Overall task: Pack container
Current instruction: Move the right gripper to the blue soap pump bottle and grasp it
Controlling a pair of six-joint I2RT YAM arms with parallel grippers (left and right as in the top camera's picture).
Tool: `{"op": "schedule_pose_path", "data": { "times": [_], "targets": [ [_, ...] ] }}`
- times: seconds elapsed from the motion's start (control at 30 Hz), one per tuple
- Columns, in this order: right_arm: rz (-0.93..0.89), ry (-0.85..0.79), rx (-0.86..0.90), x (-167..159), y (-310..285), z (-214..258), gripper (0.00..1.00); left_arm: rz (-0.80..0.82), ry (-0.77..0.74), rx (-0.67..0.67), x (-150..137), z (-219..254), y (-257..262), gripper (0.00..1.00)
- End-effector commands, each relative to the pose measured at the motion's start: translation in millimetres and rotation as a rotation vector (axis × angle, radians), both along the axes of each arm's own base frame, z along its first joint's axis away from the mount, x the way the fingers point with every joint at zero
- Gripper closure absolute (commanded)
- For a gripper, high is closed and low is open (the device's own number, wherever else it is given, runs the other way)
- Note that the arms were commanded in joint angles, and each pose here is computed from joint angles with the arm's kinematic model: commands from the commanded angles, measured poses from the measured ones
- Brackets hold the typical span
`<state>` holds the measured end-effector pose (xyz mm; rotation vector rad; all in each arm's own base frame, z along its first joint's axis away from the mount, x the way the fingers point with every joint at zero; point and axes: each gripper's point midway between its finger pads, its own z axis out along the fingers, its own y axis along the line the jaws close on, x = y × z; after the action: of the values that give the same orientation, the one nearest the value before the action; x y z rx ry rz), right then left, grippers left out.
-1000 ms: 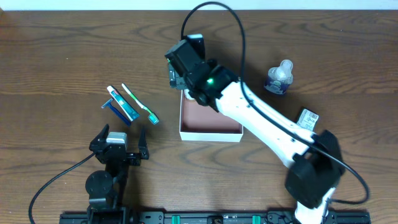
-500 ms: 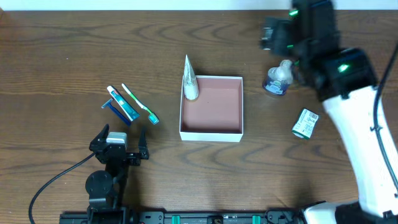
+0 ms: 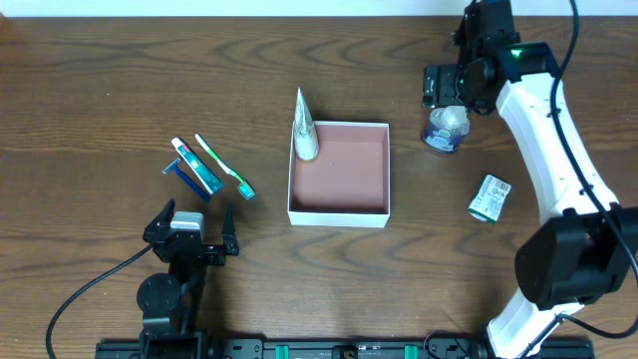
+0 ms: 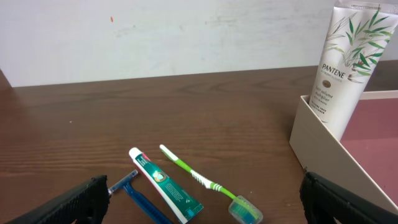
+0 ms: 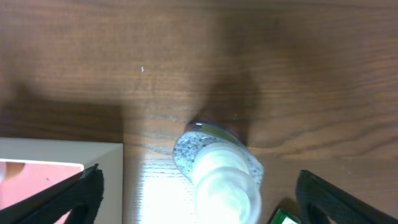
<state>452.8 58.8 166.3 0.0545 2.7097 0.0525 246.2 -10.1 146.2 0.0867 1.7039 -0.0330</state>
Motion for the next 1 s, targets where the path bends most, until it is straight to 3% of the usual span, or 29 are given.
{"op": "schedule_pose_path", "data": {
  "times": [0.0,0.3,0.63,0.97],
  "targets": [
    [0.058,0.033,0.000,0.0,1.0,-11.7,0.06,-0.013,0.050,0.010,-1.3,-16.3,-1.6,0.02],
    [0.080,0.117,-0.014,-3.4,1.1,-41.3,0.27,-0.012,0.050,0.010,-1.3,-16.4,-1.5,0.02],
    [0.063,0.140,-0.015,-7.6,-6.9,-43.2,0.56,-0.013,0.050,0.009,-1.3,-16.3,-1.7,0.02],
    [0.063,0.108,-0.014,0.1,-8.7,-40.7,0.79,-0.013,0.050,0.010,-1.4,-16.4,-1.6,0.02]
  ]
}}
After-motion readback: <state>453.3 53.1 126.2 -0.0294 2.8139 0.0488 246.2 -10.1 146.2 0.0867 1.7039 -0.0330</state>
